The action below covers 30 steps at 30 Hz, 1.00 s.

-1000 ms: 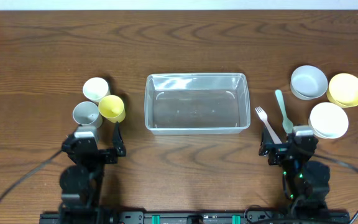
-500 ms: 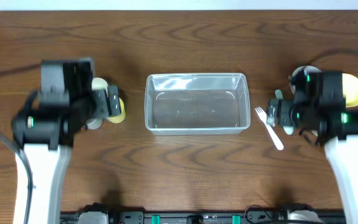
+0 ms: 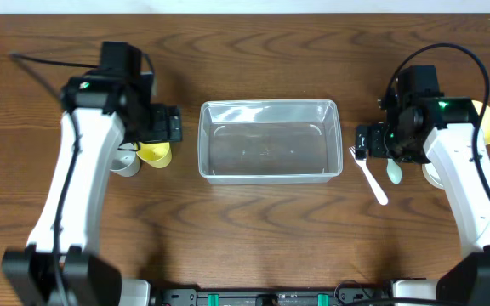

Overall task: Pack container
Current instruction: 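Move left gripper down onto the yellow cup and grasp it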

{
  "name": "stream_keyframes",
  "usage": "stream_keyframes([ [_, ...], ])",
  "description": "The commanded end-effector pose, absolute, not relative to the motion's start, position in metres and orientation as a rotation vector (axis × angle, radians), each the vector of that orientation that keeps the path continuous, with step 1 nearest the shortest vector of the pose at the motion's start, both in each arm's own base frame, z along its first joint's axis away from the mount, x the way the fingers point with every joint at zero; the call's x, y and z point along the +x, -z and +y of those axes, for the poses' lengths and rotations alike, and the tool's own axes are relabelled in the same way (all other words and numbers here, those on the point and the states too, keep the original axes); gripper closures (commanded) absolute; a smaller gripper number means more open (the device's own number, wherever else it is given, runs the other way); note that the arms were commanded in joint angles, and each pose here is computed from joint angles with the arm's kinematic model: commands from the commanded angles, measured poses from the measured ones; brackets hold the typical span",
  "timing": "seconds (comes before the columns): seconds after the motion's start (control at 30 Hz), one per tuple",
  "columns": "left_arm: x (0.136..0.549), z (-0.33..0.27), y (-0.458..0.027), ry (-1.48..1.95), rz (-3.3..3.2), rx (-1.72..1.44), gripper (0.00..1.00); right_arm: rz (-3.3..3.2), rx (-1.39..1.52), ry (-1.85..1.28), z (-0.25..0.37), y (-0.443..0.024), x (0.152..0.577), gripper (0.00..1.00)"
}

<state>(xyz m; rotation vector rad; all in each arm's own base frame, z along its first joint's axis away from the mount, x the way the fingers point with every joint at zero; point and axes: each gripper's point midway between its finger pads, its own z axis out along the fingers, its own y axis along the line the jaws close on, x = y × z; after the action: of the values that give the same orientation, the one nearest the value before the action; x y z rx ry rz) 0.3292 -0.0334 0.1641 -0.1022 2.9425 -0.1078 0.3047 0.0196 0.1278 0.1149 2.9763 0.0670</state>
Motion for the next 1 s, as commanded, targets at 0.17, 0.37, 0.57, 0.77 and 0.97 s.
stream_keyframes([
  [0.17, 0.334, -0.041, -0.098, 0.099, 3.157, -0.111, 0.01, 2.988, 0.154, -0.071, 0.017, -0.129, 0.305, 0.01],
  [0.37, 0.334, -0.041, -0.059, 0.082, 3.261, -0.119, 0.04, 3.005, 0.155, -0.069, 0.017, -0.128, 0.301, 0.01],
  [0.57, 0.332, -0.041, -0.045, 0.074, 3.304, -0.122, 0.36, 3.007, 0.156, -0.068, 0.017, -0.127, 0.3, 0.06],
  [0.77, 0.332, -0.041, -0.045, 0.074, 3.303, -0.122, 0.69, 3.008, 0.156, -0.068, 0.017, -0.127, 0.3, 0.14],
  [0.97, 0.332, -0.042, -0.047, 0.074, 3.301, -0.115, 0.94, 3.008, 0.156, -0.068, 0.016, -0.127, 0.3, 0.14],
])
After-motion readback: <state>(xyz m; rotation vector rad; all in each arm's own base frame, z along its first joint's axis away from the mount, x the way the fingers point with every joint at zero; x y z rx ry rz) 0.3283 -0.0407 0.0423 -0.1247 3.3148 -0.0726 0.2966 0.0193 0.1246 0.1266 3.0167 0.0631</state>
